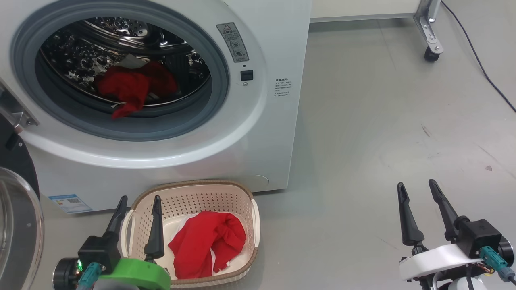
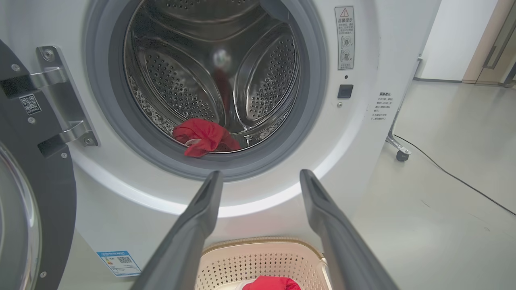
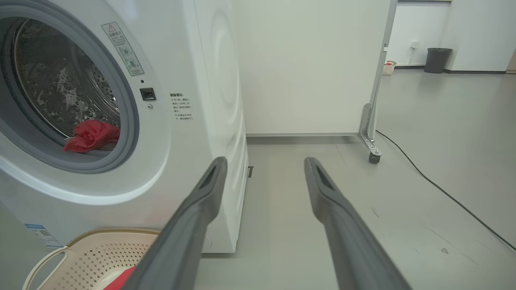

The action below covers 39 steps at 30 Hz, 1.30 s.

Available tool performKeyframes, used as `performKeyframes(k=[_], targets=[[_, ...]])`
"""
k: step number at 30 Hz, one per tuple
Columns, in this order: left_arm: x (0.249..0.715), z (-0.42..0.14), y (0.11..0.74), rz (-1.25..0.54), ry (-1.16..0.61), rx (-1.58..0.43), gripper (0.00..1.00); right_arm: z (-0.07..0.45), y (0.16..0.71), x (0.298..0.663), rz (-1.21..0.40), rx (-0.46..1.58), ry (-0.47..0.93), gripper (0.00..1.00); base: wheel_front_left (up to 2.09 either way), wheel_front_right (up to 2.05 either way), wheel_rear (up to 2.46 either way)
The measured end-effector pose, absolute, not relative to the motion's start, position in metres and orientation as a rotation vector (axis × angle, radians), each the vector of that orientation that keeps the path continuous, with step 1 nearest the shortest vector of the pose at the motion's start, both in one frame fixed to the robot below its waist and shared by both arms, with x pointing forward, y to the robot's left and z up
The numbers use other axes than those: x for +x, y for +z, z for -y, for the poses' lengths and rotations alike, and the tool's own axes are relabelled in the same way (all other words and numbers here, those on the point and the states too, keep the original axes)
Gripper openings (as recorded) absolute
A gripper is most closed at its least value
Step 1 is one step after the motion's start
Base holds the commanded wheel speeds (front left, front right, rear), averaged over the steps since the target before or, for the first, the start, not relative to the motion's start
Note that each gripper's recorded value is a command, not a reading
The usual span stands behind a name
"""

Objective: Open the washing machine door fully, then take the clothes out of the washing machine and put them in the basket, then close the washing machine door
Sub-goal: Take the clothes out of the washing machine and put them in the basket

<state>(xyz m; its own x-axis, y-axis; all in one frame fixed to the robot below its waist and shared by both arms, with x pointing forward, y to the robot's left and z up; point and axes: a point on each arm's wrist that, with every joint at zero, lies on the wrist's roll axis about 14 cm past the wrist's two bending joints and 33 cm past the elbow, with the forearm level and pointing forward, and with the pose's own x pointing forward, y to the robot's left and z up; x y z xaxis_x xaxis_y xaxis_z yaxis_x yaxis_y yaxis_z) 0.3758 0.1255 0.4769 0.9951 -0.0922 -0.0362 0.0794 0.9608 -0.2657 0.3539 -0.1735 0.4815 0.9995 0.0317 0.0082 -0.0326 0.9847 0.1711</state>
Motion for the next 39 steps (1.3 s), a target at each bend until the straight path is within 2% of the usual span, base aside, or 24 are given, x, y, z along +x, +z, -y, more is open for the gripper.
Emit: performKeyframes(k=[20,39], targets=[[0.386,-0.121,0.467,-0.111,-0.103,-0.271,1.00,0.170,0.475,0.352,-0.017,0.181,0.033,1.00,0.00,0.00,0.00],[0.475,-0.103,0.429,-0.341,-0.183,-0.234,1.00,0.181,0.454,0.361,-0.079,0.177,-0.003,1.00,0.00,0.00,0.00]])
